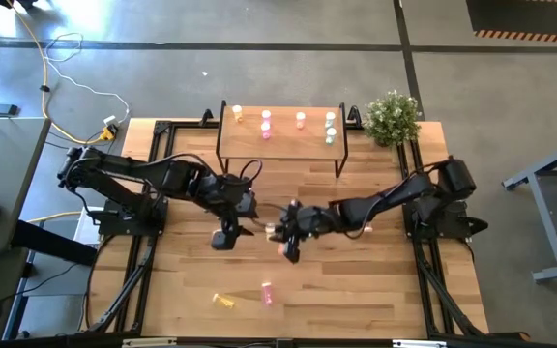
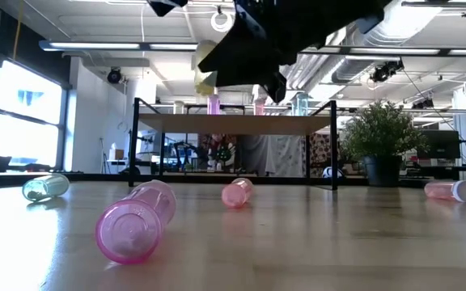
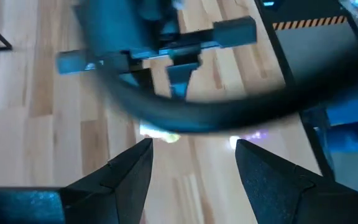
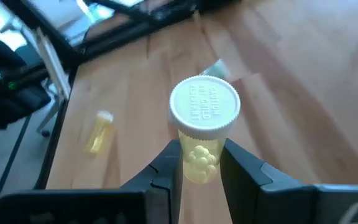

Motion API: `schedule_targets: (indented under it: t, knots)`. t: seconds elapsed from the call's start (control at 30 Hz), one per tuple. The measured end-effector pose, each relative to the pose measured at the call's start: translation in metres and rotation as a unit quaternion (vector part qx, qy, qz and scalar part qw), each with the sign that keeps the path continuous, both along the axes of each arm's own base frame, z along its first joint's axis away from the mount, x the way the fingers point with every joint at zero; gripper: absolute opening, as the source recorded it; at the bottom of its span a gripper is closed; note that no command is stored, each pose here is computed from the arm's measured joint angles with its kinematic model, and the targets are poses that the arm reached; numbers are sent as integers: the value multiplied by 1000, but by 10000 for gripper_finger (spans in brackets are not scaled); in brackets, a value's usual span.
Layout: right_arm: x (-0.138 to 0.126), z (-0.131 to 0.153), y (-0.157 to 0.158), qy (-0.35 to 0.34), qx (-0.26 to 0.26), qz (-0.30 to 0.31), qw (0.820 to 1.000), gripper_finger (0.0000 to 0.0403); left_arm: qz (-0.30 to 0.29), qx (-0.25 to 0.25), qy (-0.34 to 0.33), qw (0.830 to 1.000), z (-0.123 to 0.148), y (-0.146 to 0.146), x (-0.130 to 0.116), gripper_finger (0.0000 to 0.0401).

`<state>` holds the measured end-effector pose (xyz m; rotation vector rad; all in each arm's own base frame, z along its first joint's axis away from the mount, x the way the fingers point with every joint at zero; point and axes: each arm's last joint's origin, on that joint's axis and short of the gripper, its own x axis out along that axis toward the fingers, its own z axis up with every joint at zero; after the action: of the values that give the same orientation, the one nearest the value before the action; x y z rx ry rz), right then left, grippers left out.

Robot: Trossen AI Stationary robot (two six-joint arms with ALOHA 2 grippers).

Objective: Pick and place medicine bottles onto shelf by color
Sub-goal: Put the right yellow pill bottle on the shelf aligned with other yellow pill bottles

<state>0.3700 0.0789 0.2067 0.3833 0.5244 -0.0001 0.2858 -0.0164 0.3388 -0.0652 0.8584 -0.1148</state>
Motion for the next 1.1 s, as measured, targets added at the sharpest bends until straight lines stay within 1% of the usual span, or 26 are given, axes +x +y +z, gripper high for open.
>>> schedule_targets:
  t: [0.17, 0.27, 0.47, 0.57, 0.63, 0.73, 0.93, 1.1]
  knots:
    - [-5, 20, -19, -14, 18, 0, 1000, 78, 4, 16, -5, 1000, 0, 13, 1, 220]
    - [-9, 33, -28, -21, 20, 1, 1000, 78, 22, 17, -13, 1000, 2, 23, 1, 220]
    - [-7, 66, -44, 20, -48, 25, 998, 78, 69, 13, -22, 997, 3, 47, 1, 220]
    - [-4, 84, -58, 52, -74, 36, 995, 78, 89, -5, -27, 996, 4, 59, 1, 220]
    - [-4, 94, -69, 68, -87, 33, 993, 78, 94, -17, -26, 995, 4, 65, -1, 220]
    - [-4, 108, -85, 66, -90, 31, 993, 78, 102, -10, -28, 994, 4, 74, -2, 220]
    - [-5, 111, -111, 65, -74, 44, 994, 78, 127, -5, -38, 991, 5, 89, -4, 220]
    - [-7, 111, -127, 60, -91, 60, 992, 78, 170, -20, -49, 984, 6, 101, -4, 220]
